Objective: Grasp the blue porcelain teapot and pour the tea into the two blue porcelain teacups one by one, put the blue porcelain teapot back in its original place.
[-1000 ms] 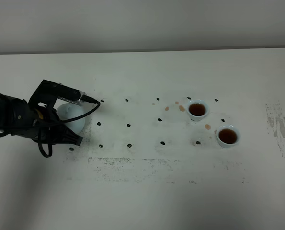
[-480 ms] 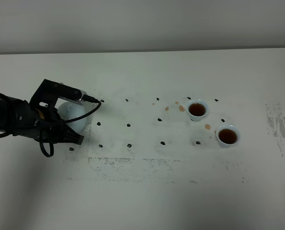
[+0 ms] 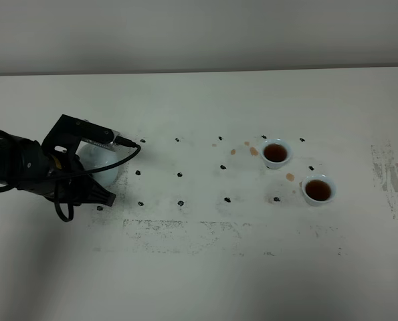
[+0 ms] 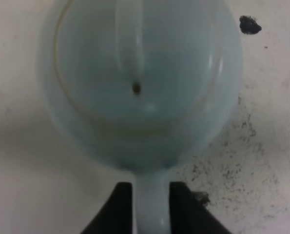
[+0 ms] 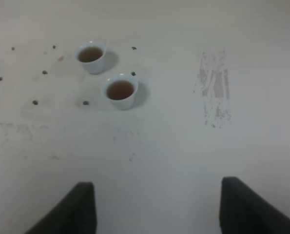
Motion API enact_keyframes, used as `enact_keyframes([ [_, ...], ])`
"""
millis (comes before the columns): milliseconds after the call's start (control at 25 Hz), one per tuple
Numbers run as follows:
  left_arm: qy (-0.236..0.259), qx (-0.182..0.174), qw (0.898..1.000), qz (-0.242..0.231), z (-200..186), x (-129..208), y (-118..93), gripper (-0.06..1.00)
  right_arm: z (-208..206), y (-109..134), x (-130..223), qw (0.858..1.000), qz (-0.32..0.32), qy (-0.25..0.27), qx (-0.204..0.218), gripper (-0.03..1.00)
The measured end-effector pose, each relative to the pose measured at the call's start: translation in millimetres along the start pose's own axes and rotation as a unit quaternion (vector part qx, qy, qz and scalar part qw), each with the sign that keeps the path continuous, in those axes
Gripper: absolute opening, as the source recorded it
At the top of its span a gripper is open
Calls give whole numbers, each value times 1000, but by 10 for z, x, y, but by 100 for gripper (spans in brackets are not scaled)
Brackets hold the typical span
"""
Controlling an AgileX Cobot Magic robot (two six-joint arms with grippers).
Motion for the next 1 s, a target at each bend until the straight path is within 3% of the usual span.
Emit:
enact_keyframes([
  [320,18,4,1000,-5,-1,57,-13,43,0,0,0,1000,0,0,0,52],
  [640,79,27,993,-82,-213,232,-99,50,0,0,0,1000,0,0,0,52],
  [880,24,41,995,-92,-983,112,-122,50,0,0,0,1000,0,0,0,52],
  [1000,-33,24,993,-115,-1484,167,23,50,0,0,0,1000,0,0,0,52],
])
Point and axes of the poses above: a point on each arm's last joint axis where the gripper is mounted, z pointing out along that axis toward the gripper, y along the wrist's bending axis when the last joint is at zero, x = y × z, the point moved 7 cm from there along z, pointing out along that axis toward the gripper, and after that the axes turned 5 degrees about z, right-handed, at the moved point
